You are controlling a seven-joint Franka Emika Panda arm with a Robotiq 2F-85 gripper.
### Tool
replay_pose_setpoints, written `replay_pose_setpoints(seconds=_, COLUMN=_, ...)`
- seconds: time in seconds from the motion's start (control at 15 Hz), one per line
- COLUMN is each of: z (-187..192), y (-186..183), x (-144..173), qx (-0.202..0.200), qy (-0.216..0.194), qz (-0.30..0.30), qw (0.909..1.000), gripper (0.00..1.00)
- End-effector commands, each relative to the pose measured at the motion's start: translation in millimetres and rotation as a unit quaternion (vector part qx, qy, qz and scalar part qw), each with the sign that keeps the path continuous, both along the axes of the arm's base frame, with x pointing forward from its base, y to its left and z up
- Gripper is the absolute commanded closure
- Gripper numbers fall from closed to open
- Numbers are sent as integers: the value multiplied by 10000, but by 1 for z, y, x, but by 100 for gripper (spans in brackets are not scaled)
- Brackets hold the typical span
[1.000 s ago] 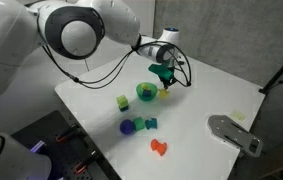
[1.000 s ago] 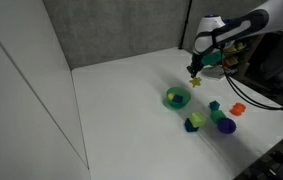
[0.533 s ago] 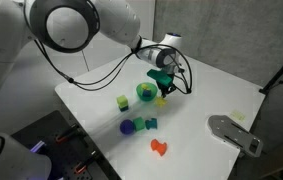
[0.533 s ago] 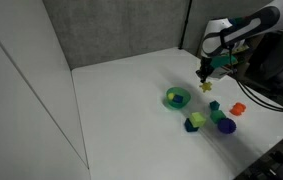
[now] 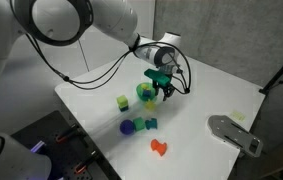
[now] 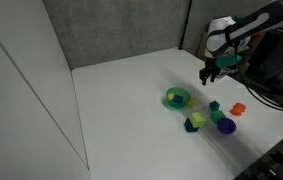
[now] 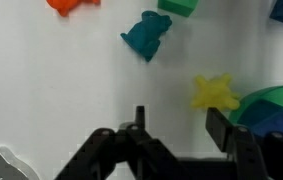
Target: Remove the yellow toy from the bowl
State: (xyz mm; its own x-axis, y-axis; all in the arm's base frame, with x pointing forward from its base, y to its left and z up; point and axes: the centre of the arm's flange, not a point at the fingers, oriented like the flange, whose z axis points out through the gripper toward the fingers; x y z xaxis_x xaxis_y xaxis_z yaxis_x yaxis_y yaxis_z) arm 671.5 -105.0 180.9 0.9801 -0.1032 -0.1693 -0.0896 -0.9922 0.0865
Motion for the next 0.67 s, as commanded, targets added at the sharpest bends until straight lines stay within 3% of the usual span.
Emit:
replay_pose_setpoints(seconds=0.0, z=19, y=3, x=-10, qx=77, qy=50, qz=95, qw=9999, gripper=4)
replay_pose_setpoints(seconds=0.07, z=22, y=5, x=-10, qx=125, qy=78, qz=120, qw=9998, gripper=0)
replay_pose_setpoints(seconds=0.6, z=63, y=37, x=-27, qx=276, qy=415, qz=353, qw=9981, gripper=0)
